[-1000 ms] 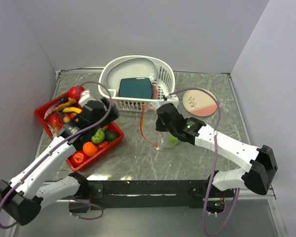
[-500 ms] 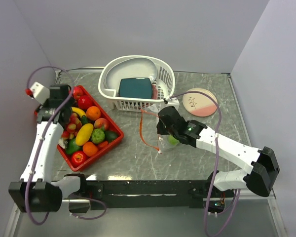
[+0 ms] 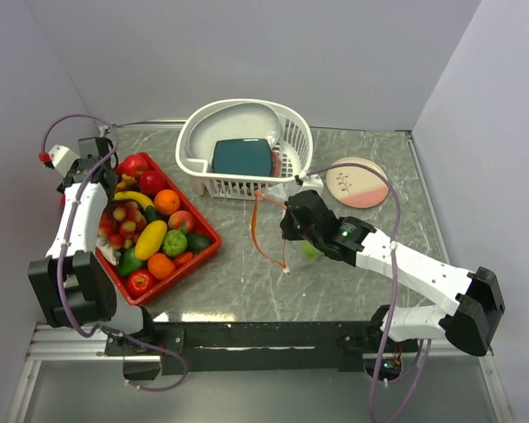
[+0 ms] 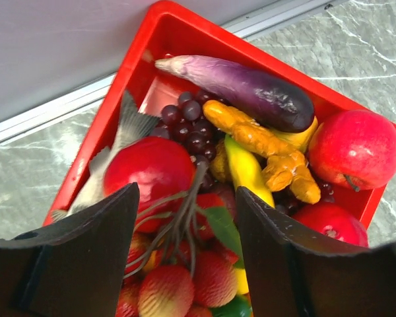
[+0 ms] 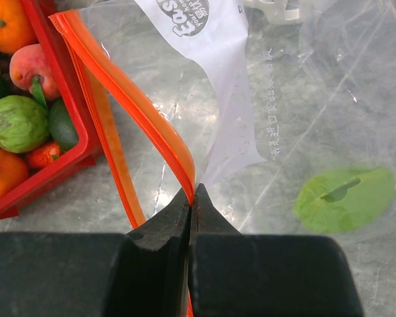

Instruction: Place the food in the zip-top bag and seal the zipper

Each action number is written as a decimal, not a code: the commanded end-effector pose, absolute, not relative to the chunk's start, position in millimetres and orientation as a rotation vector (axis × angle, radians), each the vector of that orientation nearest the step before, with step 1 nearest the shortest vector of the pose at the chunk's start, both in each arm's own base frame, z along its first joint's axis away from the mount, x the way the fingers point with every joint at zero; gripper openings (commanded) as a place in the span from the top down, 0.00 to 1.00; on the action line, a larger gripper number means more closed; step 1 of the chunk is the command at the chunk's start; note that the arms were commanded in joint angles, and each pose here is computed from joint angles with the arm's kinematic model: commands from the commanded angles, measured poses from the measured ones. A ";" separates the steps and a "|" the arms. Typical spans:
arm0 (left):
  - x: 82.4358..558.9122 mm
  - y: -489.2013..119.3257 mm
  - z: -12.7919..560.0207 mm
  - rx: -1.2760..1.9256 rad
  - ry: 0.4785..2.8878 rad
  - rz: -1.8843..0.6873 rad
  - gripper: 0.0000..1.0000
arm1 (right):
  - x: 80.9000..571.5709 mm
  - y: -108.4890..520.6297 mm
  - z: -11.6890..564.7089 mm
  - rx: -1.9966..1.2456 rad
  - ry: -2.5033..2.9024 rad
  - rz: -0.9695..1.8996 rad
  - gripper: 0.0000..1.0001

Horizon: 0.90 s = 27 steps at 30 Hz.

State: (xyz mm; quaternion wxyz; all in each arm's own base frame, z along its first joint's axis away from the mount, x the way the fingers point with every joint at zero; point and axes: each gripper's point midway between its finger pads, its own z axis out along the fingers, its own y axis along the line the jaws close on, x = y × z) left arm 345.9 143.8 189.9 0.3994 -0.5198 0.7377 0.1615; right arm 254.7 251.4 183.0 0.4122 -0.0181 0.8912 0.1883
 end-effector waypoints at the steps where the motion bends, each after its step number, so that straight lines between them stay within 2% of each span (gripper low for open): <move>1: 366.1 146.9 200.1 -1.292 1.847 0.383 0.35 | 255.6 251.2 192.0 -0.047 2.199 0.505 1.00; 13: 374.9 152.0 165.7 -1.331 1.920 0.467 0.42 | 256.3 247.7 185.1 -0.061 2.203 0.500 1.00; 19: 374.8 151.2 167.3 -1.329 1.922 0.479 0.58 | 255.7 248.2 183.0 -0.072 2.204 0.514 1.00; 27: 366.8 139.1 190.4 -1.298 1.901 0.476 0.53 | 254.4 247.5 184.6 -0.071 2.198 0.529 1.00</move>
